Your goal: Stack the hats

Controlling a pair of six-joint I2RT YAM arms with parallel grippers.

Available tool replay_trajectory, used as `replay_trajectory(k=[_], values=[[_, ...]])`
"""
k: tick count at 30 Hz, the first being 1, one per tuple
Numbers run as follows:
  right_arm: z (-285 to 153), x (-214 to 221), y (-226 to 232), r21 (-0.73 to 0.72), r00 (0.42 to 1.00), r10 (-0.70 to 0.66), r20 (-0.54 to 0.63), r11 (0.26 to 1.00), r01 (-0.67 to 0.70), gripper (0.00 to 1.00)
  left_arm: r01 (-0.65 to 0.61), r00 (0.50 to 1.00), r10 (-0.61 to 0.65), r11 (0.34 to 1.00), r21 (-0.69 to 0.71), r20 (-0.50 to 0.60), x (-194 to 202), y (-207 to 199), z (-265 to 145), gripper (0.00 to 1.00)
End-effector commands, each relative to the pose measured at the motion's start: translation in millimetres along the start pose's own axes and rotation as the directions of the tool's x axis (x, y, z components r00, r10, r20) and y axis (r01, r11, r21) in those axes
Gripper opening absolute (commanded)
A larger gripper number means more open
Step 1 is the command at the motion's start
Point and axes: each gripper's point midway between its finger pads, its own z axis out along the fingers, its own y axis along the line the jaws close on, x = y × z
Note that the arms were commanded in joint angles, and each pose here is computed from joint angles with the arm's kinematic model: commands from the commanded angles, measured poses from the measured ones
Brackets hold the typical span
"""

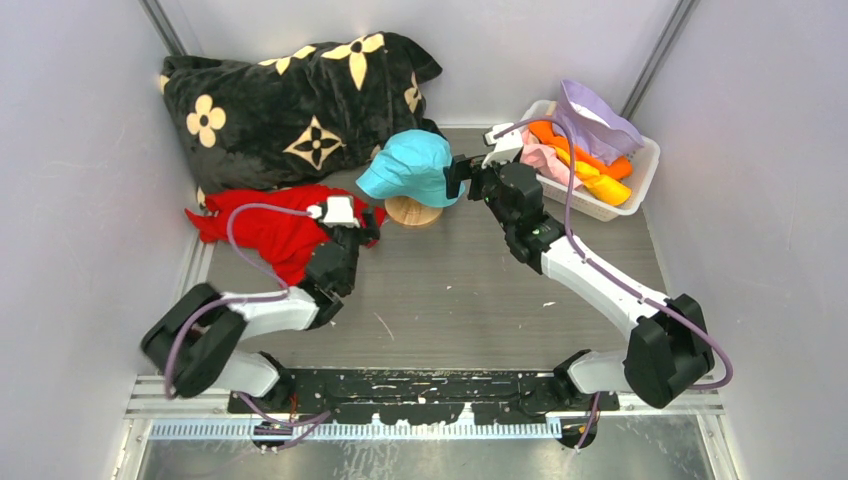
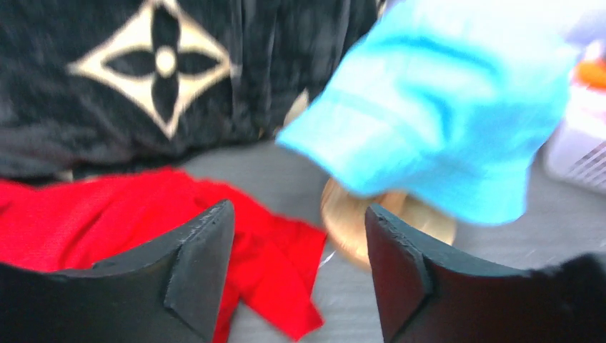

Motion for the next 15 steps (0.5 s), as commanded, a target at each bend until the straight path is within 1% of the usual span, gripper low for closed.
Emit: replay_trajectory(k=[1, 2, 4, 7, 8, 9, 15], values=[[1.8, -13.1, -0.5, -0.003, 0.999, 0.001, 0.05, 1.0, -0.001, 1.0, -0.01, 1.0, 0.009, 0.997, 0.074, 0.011, -53.0, -12.4, 1.0, 0.73], [1.8, -13.4, 0.1, -0.005, 0.999, 0.003, 0.051, 1.0, -0.003, 1.0, -0.021, 1.0, 0.021, 0.996, 0.087, 0.005, -56.3, -15.4, 2.7, 0.79], [1.7, -12.9, 0.7, -0.009, 0.999, 0.004, 0.051, 1.0, -0.004, 1.0, -0.026, 0.999, 0.024, 0.994, 0.11, 0.024, -74.2, -18.0, 4.7, 0.82], [0.4, -15.4, 0.6, -0.012, 0.998, 0.003, 0.056, 1.0, -0.003, 1.0, -0.06, 0.998, 0.06, 0.99, 0.13, 0.009, -80.4, -22.1, 15.2, 0.84], [0.0, -14.7, 0.8, -0.014, 0.999, 0.003, 0.054, 1.0, -0.003, 1.0, -0.084, 0.996, 0.088, 0.987, 0.14, -0.02, -70.1, -25.5, 21.1, 0.84], [-0.6, -15.6, 0.3, -0.013, 0.998, 0.004, 0.057, 1.0, -0.004, 1.0, -0.095, 0.994, 0.101, 0.985, 0.144, -0.03, -68.2, -27.2, 26.3, 0.84], [-4.3, -17.2, -1.6, -0.012, 0.998, 0.007, 0.062, 1.0, -0.006, 1.0, -0.12, 0.991, 0.127, 0.984, 0.135, -0.05, -59.1, -23.6, 59.0, 0.85]])
